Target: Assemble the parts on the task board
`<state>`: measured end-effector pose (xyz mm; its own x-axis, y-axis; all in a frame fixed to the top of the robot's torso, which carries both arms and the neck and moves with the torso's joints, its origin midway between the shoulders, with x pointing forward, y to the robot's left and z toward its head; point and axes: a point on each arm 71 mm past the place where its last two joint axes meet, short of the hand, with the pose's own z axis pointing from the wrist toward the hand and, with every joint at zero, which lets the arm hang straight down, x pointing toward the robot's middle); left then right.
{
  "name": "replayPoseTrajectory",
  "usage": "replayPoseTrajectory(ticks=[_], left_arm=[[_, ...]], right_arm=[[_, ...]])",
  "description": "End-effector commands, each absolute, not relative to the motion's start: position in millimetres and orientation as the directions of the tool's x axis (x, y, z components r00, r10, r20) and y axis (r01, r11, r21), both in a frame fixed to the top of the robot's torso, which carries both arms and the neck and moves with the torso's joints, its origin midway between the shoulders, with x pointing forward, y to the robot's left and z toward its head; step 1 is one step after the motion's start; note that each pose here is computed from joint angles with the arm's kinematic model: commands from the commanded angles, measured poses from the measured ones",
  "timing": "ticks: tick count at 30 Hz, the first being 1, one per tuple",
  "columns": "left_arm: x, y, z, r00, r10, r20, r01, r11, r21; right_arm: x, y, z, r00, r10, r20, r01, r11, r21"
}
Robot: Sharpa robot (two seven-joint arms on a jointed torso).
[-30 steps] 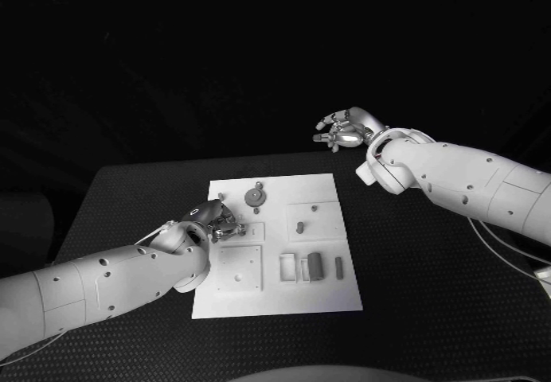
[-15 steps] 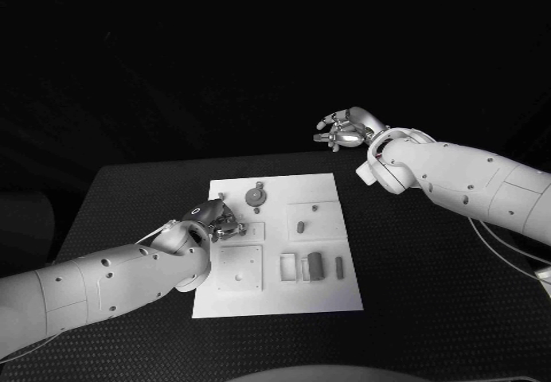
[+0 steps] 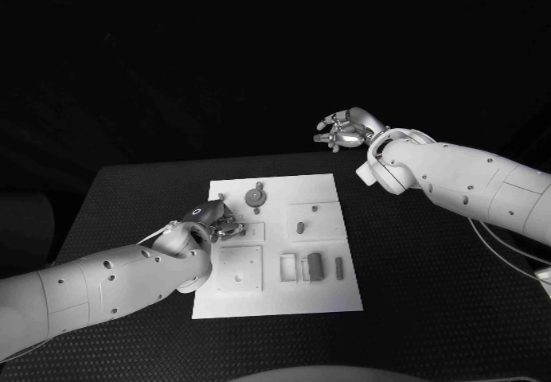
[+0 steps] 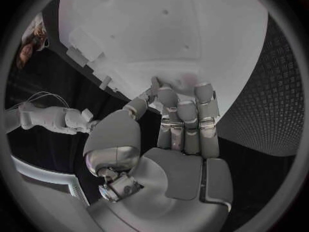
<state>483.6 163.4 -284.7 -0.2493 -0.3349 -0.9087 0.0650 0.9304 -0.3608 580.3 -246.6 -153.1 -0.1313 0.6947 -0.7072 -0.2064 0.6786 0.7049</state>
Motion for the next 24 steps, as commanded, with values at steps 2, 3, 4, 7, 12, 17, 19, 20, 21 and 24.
replayPoseTrajectory(ticks=[2,3,4,7,12,17,19,20,21,24], left_arm=[[481.2,158.7,-287.7,-0.261,-0.31,-0.914,0.074,0.938,-0.339],[481.3,158.7,-287.7,-0.261,-0.309,-0.914,0.074,0.938,-0.339],[481.3,158.6,-287.8,-0.262,-0.309,-0.914,0.074,0.938,-0.338],[481.1,157.8,-288.0,-0.267,-0.307,-0.914,0.077,0.938,-0.337],[479.9,155.7,-288.6,-0.283,-0.308,-0.908,0.083,0.935,-0.344],[479.2,154.9,-289.7,-0.302,-0.314,-0.9,0.082,0.932,-0.353],[478.7,154.4,-290.1,-0.31,-0.317,-0.896,0.082,0.93,-0.357],[478.6,154.3,-290.2,-0.312,-0.319,-0.895,0.081,0.93,-0.359],[478.5,154.3,-290.3,-0.314,-0.321,-0.894,0.08,0.929,-0.361],[478.6,154.3,-290.5,-0.316,-0.326,-0.891,0.076,0.927,-0.366]], right_arm=[[580.1,-245.7,-153.3,-0.14,0.693,-0.707,-0.212,0.677,0.705],[580.1,-245.7,-153.3,-0.141,0.693,-0.707,-0.212,0.677,0.705],[580.1,-245.7,-153.3,-0.141,0.693,-0.707,-0.213,0.677,0.705],[580.1,-245.3,-153.3,-0.141,0.693,-0.707,-0.213,0.676,0.705],[580.1,-245.4,-153.3,-0.142,0.693,-0.707,-0.213,0.676,0.705],[580.2,-245.4,-153.4,-0.142,0.692,-0.707,-0.213,0.676,0.705],[580.2,-245.6,-153.4,-0.142,0.692,-0.707,-0.212,0.677,0.705],[580.2,-245.7,-153.5,-0.142,0.692,-0.707,-0.212,0.677,0.705],[580.2,-245.8,-153.5,-0.142,0.692,-0.707,-0.212,0.677,0.705],[580.2,-245.8,-153.5,-0.142,0.693,-0.707,-0.212,0.677,0.705]])
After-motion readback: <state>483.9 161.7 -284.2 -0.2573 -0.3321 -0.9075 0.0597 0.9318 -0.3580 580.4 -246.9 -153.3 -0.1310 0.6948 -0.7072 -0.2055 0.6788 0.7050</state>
